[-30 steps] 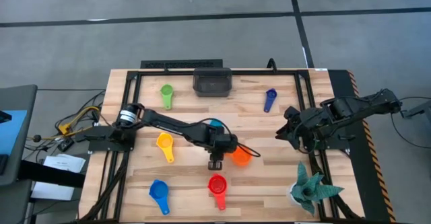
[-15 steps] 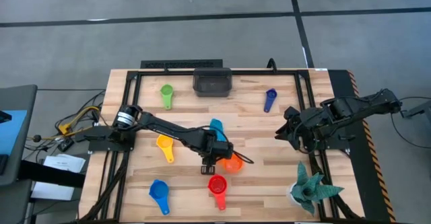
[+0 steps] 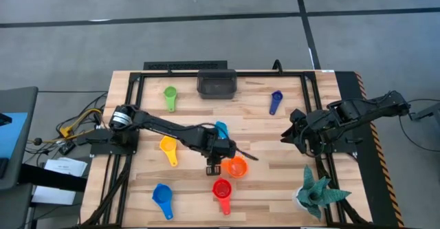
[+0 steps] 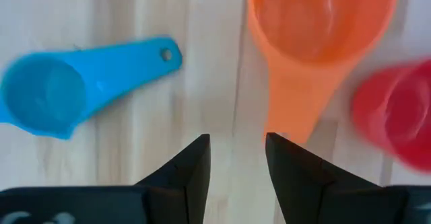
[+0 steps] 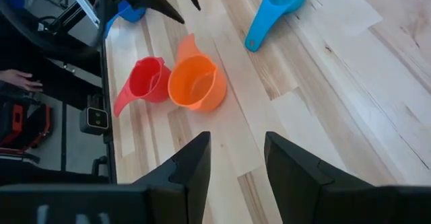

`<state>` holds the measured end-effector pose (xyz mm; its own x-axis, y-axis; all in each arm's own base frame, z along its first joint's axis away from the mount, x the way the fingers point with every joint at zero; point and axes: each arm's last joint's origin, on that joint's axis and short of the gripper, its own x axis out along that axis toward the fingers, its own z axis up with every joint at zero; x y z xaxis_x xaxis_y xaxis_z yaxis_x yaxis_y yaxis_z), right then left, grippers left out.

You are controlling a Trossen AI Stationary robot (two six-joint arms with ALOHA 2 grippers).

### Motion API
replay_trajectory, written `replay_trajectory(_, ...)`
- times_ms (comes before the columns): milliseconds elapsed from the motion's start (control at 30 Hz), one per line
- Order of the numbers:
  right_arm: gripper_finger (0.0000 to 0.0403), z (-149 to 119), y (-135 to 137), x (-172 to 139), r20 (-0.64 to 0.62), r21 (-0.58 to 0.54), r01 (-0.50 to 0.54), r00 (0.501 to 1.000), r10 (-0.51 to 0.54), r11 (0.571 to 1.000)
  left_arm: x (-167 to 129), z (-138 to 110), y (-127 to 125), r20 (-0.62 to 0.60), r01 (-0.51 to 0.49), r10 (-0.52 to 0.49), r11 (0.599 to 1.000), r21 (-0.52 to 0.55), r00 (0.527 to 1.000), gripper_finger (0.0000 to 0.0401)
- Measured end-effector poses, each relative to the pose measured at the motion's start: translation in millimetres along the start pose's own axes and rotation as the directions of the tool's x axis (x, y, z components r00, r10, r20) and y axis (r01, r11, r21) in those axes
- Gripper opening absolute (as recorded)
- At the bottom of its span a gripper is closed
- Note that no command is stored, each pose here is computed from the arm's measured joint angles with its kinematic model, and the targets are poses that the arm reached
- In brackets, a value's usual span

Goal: Nest measuring cups in basket
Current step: Move the orange measuring cup to the center of the table

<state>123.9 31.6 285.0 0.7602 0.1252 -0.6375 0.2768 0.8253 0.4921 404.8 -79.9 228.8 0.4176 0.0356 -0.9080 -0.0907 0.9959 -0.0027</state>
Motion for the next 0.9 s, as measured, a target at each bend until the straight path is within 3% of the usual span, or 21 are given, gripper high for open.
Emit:
replay_trajectory(200,0.0164,1,-1,0,0.027,0.061,0.029,0.999,-0.03,0.998,5,26,3,0.233,0.066,-0.046,0.995,-0.078,0.971,0.0132)
replay_trajectory(367,0.0163,1,-1,0,0.032,0.103,0.035,0.999,-0.039,0.994,15,33,2,0.297,0.075,-0.032,0.988,-0.136,0.954,0.0142)
replay_trajectory(567,0.0163,1,-1,0,0.034,0.109,0.035,0.999,-0.038,0.993,43,26,2,0.221,0.05,-0.008,0.981,-0.186,0.975,0.0164)
replay_trajectory(900,0.0163,0,-2,0,0.03,0.108,0.042,0.999,-0.045,0.993,44,24,0,0.195,0.097,-0.064,0.982,-0.165,0.979,0.0173)
